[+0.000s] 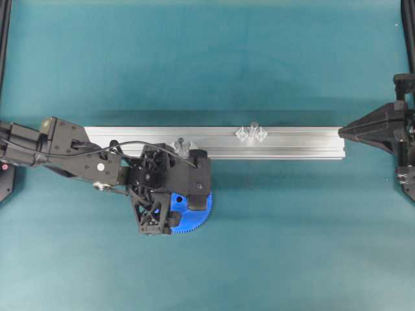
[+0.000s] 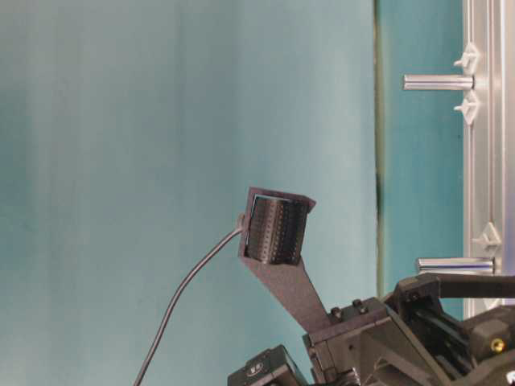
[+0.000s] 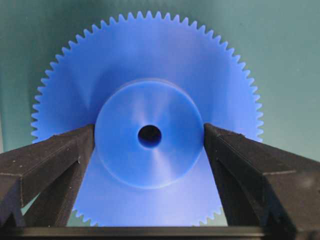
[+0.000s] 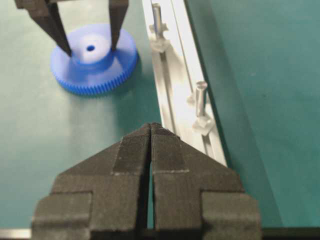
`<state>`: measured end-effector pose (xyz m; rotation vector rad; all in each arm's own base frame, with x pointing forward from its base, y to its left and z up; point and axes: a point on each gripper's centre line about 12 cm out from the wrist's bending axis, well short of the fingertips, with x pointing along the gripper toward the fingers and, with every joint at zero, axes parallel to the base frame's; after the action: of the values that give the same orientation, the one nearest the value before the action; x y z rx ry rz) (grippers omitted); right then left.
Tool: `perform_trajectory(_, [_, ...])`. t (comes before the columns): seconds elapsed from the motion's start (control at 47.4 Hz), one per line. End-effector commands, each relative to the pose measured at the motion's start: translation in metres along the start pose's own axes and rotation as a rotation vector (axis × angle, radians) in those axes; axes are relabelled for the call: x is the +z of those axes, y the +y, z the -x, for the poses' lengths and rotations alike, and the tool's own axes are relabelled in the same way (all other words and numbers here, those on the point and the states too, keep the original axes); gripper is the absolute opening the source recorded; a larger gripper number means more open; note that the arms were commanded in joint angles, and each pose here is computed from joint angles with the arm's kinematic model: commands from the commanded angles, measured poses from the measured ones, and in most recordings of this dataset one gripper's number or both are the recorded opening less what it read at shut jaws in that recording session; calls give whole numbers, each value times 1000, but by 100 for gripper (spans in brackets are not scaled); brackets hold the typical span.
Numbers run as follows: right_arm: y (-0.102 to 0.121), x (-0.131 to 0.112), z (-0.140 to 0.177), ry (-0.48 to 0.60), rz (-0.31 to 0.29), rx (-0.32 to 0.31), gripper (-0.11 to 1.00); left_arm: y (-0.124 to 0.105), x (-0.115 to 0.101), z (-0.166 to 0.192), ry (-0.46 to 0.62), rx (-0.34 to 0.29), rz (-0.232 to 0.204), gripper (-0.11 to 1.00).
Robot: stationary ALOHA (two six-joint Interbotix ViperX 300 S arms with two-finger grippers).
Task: Find the location of the shaft and insert the large gear.
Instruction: 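Close the left gripper on the blue gear's hub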
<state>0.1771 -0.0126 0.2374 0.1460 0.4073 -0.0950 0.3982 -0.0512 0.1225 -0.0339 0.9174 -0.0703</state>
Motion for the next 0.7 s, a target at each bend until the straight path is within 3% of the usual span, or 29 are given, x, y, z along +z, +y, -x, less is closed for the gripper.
perform_trajectory(0.0, [0, 4, 1, -15, -8, 0, 0, -3, 8, 3, -26, -5, 1, 93])
perform_trajectory(0.253, [0, 4, 1, -12, -8, 0, 0, -2, 1, -3, 6, -1, 58, 92])
perform_trajectory(0.548, [0, 4, 1, -14, -8, 0, 0, -1, -7, -1, 65, 8, 55, 78])
perform_trajectory(0.675, [0, 4, 1, -14, -8, 0, 0, 0, -10, 0, 96, 12, 53, 80])
